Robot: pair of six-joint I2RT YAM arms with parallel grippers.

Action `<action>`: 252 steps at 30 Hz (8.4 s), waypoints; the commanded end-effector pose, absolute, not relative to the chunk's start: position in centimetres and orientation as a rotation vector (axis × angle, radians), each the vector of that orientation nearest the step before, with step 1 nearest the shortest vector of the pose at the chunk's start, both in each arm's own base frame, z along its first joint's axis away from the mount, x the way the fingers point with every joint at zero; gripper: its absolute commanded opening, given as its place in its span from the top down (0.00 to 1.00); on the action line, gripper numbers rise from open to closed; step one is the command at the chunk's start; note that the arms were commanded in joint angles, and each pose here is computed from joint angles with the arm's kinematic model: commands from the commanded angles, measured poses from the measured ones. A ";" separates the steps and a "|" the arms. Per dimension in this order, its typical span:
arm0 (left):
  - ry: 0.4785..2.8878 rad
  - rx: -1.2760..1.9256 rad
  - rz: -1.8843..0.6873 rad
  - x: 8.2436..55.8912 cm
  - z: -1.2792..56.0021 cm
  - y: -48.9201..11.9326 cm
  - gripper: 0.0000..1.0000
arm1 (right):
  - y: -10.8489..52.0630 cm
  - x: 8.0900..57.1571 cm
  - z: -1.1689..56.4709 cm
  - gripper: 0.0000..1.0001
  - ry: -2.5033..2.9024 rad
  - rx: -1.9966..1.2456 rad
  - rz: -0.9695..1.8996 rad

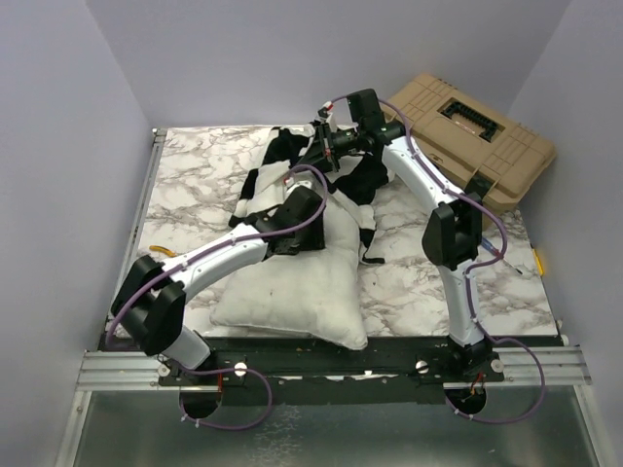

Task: Put the pillow into the pillowcase
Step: Stuff the pillow into the pillowcase.

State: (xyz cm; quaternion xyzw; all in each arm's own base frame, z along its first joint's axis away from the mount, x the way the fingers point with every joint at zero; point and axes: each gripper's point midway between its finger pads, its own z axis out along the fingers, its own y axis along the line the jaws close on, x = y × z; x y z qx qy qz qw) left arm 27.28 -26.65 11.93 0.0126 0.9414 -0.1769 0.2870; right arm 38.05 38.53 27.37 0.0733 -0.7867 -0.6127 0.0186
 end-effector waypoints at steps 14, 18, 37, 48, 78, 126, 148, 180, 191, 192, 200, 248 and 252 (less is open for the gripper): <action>1.474 -0.026 -0.508 36.9 30.9 -25.3 1.00 | 35.8 32.3 36.1 1.00 -2.340 0.361 -1.984; 1.412 -0.077 -0.442 38.5 31.6 -24.8 1.00 | 36.6 29.7 36.7 1.00 -2.281 0.409 -1.954; 1.169 -0.299 -0.364 45.7 34.4 -16.7 1.00 | 35.6 20.3 34.9 1.00 -2.238 0.425 -1.733; 1.605 -0.448 -0.528 45.5 28.3 -18.1 1.00 | 34.9 27.9 19.5 1.00 -2.829 0.667 -1.207; 2.617 -0.873 -0.166 27.0 14.0 -3.1 0.06 | 31.5 35.3 22.5 0.01 -3.337 0.553 -0.979; 1.423 -0.565 -1.559 48.9 47.9 -26.1 1.00 | 35.5 41.1 13.1 0.06 -3.334 -0.438 -1.643; 1.574 -0.609 -1.303 47.6 38.1 -20.3 1.00 | 35.7 31.4 41.1 1.00 -2.687 0.426 -2.667; 1.946 -0.097 -1.210 34.0 29.5 -40.3 1.00 | 40.3 28.6 57.7 1.00 -1.776 0.734 -2.977; 1.974 -0.058 -1.036 33.9 27.2 -41.5 1.00 | 45.5 23.9 56.9 1.00 -1.581 0.687 -2.898; 1.964 -0.037 -1.037 34.1 27.6 -41.8 1.00 | 45.9 23.2 57.0 1.00 -1.553 0.696 -2.900; 1.960 -0.136 -1.044 33.9 29.1 -38.0 1.00 | 46.3 25.7 53.6 1.00 -1.844 0.660 -2.811; 1.990 -0.893 -0.986 38.3 21.3 -18.5 1.00 | 36.1 26.9 28.7 0.01 -3.334 0.640 -1.119; 1.998 -0.873 -1.006 38.4 21.6 -18.9 1.00 | 37.0 25.8 25.8 0.02 -3.348 0.661 -1.020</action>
